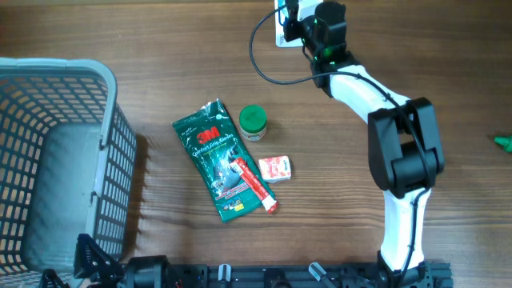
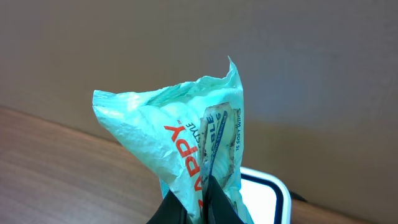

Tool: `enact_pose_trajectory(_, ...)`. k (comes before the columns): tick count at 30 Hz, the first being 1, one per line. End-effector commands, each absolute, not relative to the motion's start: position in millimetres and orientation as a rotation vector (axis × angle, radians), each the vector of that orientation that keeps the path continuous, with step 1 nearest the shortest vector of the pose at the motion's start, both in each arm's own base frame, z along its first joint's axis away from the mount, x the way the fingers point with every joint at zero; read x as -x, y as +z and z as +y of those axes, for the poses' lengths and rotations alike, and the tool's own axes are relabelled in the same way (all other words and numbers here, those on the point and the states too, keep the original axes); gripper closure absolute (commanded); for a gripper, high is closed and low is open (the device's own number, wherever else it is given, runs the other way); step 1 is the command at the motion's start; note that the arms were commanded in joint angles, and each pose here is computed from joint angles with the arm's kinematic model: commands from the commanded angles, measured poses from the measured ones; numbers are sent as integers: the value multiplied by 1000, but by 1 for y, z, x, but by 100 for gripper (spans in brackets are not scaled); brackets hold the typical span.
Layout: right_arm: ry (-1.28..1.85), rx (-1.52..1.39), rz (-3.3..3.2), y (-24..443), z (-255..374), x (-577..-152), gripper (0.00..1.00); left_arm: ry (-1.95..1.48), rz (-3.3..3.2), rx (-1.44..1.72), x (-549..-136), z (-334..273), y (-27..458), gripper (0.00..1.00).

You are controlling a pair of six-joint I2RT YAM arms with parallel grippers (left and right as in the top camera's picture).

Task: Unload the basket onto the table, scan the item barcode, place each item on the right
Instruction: 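Hold the wet-wipe pack's label in front of the white scanner, then carry the wet-wipe pack to the right edge and release it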

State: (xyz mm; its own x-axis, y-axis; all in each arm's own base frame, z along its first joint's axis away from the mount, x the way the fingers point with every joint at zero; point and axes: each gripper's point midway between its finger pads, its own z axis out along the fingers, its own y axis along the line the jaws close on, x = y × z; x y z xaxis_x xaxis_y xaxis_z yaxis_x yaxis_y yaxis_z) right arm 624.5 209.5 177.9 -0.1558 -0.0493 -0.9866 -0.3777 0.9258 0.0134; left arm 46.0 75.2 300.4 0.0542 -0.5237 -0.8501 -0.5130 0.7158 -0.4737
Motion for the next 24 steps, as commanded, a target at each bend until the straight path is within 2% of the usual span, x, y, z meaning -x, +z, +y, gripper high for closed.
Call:
enact_pose_trajectory(1, 303, 279, 1675, 189, 210, -638, 96, -8, 1611, 874, -47, 74, 290, 0)
enact_pose_trajectory(6, 241, 238, 1720, 166, 200, -644, 95, -8, 1611, 874, -47, 74, 290, 0)
enact_pose_trajectory(19, 230, 238, 1781, 149, 197, -642, 95, -8, 1611, 874, -47, 74, 290, 0)
enact_pose_trajectory(24, 180, -3, 1816, 183, 150, -641, 96, -7, 1612, 874, -47, 74, 290, 0)
